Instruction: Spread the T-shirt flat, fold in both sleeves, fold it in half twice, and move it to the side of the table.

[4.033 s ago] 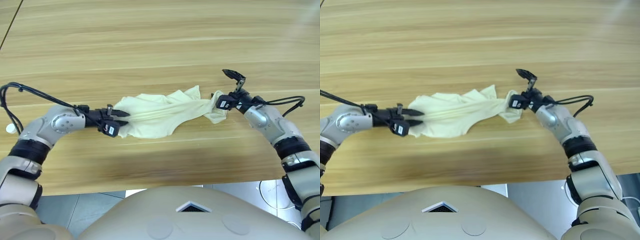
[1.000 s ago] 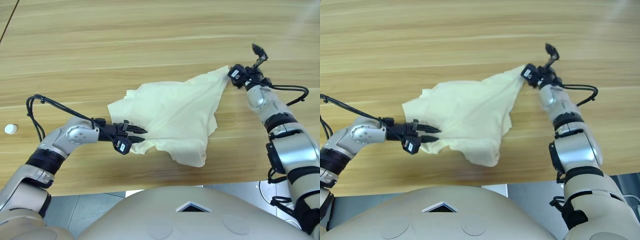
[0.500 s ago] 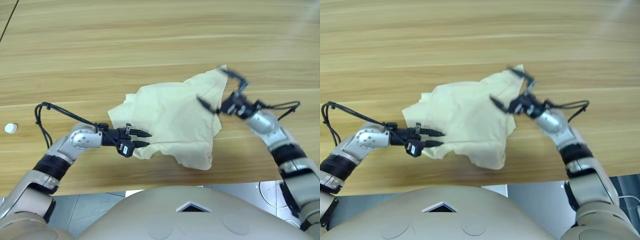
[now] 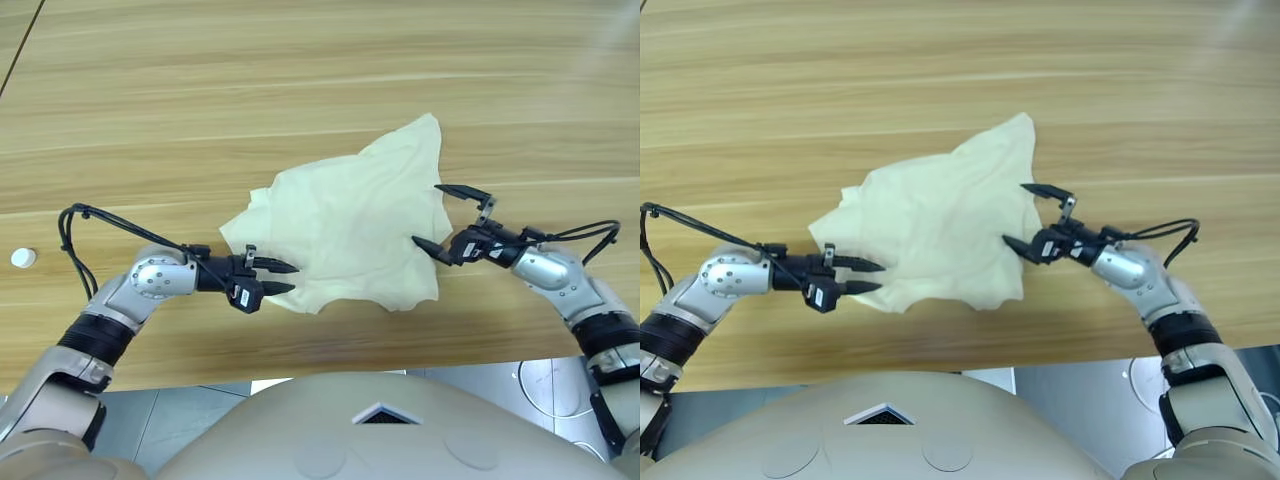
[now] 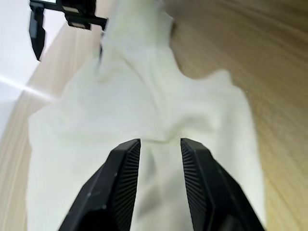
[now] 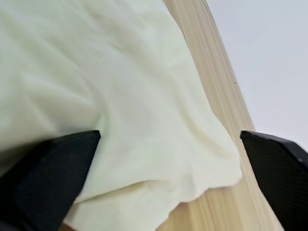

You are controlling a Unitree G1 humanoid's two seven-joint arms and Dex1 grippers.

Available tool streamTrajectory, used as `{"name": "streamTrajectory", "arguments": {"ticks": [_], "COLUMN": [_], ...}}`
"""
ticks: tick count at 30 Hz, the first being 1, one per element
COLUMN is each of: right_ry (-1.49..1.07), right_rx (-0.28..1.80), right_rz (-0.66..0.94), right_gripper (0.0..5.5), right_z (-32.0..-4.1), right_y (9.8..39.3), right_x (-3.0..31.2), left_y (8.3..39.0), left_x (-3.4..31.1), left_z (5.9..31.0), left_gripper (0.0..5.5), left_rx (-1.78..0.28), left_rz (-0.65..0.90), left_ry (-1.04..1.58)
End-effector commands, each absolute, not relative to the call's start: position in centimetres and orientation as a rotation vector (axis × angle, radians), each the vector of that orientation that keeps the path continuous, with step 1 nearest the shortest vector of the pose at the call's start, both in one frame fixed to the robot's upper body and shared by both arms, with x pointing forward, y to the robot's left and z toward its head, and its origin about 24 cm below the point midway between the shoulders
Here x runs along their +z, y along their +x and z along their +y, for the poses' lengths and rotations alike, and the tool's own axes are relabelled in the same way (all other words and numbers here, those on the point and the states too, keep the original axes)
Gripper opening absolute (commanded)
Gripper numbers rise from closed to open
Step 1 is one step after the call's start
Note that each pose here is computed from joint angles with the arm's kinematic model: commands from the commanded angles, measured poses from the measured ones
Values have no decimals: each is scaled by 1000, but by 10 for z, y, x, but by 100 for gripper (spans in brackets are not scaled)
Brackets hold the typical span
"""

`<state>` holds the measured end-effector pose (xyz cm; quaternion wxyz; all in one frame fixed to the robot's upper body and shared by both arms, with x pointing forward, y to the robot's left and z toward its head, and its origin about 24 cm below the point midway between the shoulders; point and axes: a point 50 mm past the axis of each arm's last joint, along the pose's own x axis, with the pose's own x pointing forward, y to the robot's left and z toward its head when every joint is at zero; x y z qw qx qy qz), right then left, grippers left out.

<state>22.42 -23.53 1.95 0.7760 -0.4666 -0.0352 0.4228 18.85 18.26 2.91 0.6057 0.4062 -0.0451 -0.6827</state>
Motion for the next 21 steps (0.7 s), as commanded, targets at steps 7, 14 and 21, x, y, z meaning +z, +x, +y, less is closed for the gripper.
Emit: {"name": "streamTrajectory", "arguments": {"ticks": [7,14,21], "right_ry": [-1026,-1071,-1011], "right_rx": [956,798,812], "right_rz": [-53,-21,-139], "right_gripper": [540,540,540], "right_z": [-252,-265,-256], "right_y": [208,227,225], "right_x": [32,34,47], "left_y": [198,196,197], "left_x": [32,26,26], "left_z": [188,194,197], "left_gripper": [157,157,157], "left_rx": [-1557,-1569,-1560], "left_rz": [-69,-30,-29], "left_ry": [1007,1016,1013]}}
